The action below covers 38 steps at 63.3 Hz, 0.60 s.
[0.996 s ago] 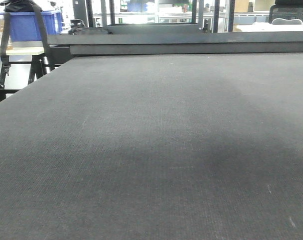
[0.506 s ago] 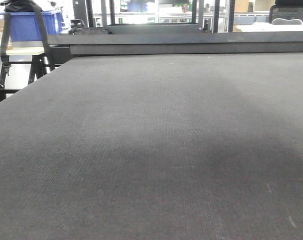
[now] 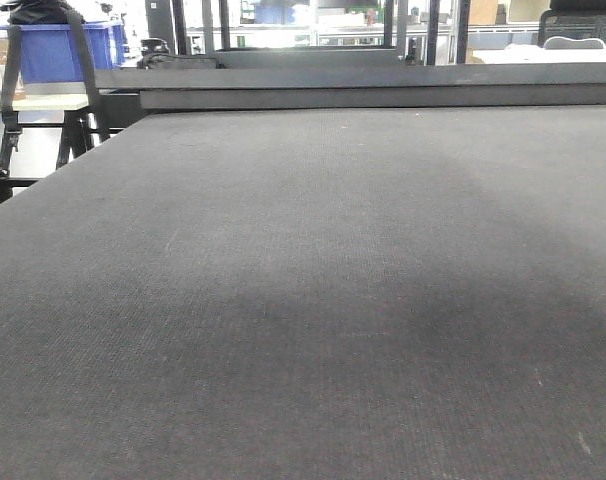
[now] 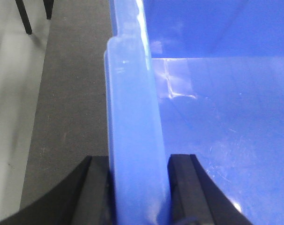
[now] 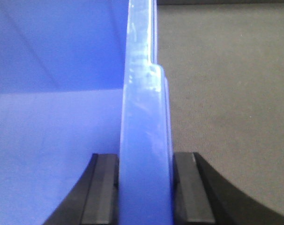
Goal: Move blue bin to conveyor side
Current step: 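Lower the blue bin with both grippers onto the grey conveyor belt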
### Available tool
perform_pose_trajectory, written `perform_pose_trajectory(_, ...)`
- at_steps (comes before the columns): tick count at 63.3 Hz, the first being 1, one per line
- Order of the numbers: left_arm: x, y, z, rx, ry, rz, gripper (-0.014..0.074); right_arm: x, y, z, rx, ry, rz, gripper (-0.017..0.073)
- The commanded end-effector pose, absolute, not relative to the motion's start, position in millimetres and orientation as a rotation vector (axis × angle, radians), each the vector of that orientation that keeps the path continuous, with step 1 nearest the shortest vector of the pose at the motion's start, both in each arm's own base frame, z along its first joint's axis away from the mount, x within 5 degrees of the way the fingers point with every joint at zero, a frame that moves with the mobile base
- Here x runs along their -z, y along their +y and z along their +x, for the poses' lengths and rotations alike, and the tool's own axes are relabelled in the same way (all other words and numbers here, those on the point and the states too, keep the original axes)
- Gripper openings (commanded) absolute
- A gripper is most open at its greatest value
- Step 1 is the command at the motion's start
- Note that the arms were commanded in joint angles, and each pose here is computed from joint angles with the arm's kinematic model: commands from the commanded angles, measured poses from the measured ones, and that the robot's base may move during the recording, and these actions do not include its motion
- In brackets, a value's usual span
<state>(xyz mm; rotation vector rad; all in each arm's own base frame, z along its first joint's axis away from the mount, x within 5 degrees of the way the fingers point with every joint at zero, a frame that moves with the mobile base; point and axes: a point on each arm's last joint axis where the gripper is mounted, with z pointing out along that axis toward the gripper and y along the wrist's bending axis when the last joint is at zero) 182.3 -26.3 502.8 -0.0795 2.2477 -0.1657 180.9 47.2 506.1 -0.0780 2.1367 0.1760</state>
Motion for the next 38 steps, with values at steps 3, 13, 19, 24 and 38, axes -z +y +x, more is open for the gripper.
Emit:
perform_pose_trajectory(3, -517.1, -26.0, 178.1, 0.174, 2.119, -0.055, -0.0020, -525.6, 42.1, 177.6, -0.153, 1.960, -0.077, -0.0081)
perform_pose_trajectory(13, -513.7, -29.1, 196.0, 0.176, 2.106, -0.053, -0.0020, -518.3, 44.5, 185.7, -0.143, 2.003, -0.080, -0.0081)
perform_pose_trajectory(19, -506.1, -32.7, 217.2, 0.173, 2.118, -0.051, -0.0020, -503.4, 47.4, 200.6, -0.105, 2.049, -0.089, -0.0081)
perform_pose_trajectory(24, -499.6, -36.4, 238.9, 0.176, 2.104, -0.048, -0.0020, -489.3, 51.9, 215.0, -0.093, 2.073, -0.102, -0.0081)
perform_pose_trajectory(38, -465.6, -46.2, 296.7, 0.166, 2.165, -0.043, -0.0020, -450.2, 58.0, 263.5, -0.108, 2.079, -0.049, -0.0081)
